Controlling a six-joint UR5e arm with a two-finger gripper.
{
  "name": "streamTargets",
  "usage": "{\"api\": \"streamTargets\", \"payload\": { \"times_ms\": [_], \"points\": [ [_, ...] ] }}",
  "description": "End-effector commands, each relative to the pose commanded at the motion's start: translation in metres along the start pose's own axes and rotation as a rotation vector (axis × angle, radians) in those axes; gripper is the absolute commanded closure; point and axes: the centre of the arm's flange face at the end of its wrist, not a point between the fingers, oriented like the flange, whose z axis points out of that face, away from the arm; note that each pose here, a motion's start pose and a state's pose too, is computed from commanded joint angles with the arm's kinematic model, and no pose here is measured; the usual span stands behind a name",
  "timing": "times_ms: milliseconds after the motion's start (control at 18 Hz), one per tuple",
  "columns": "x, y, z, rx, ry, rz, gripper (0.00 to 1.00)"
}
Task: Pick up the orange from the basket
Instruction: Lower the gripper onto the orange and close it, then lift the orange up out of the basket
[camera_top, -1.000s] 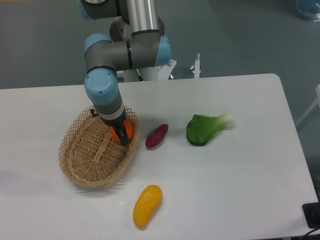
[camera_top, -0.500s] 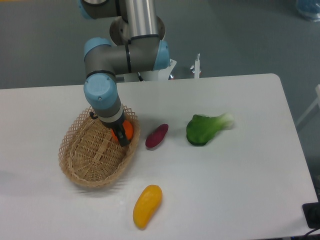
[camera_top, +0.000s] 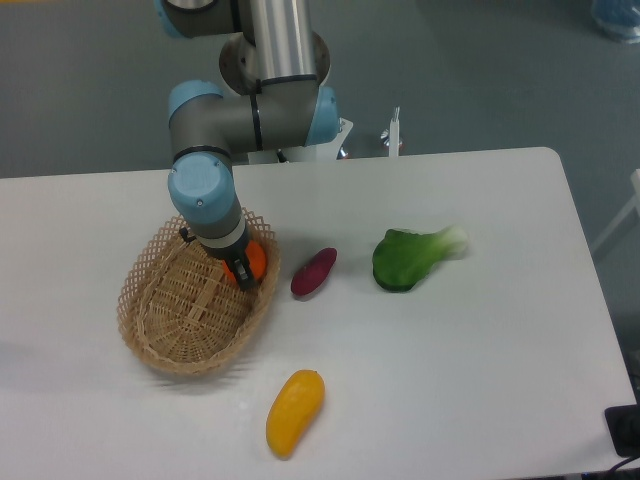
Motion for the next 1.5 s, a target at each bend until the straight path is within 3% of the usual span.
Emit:
{"api": "streamTargets", "payload": {
  "times_ms": [556,889,1056,1278,1500],
  "points": [
    [-0.031,-0.008,-0.054,0.132,-0.071,-0.146,0.29],
    [-0.063,0.015,-0.083,0.17,-0.123,-0.291,0.29],
    [-0.082,0.043,-0.089,0.233,-0.133,-0.35,0.29],
    [-0.113,0.119,-0.1,0.25,-0.178,-0.468,0.29],
    [-0.141,0.157,-0.098,0.252,-0.189,-0.517,0.29]
  ]
}}
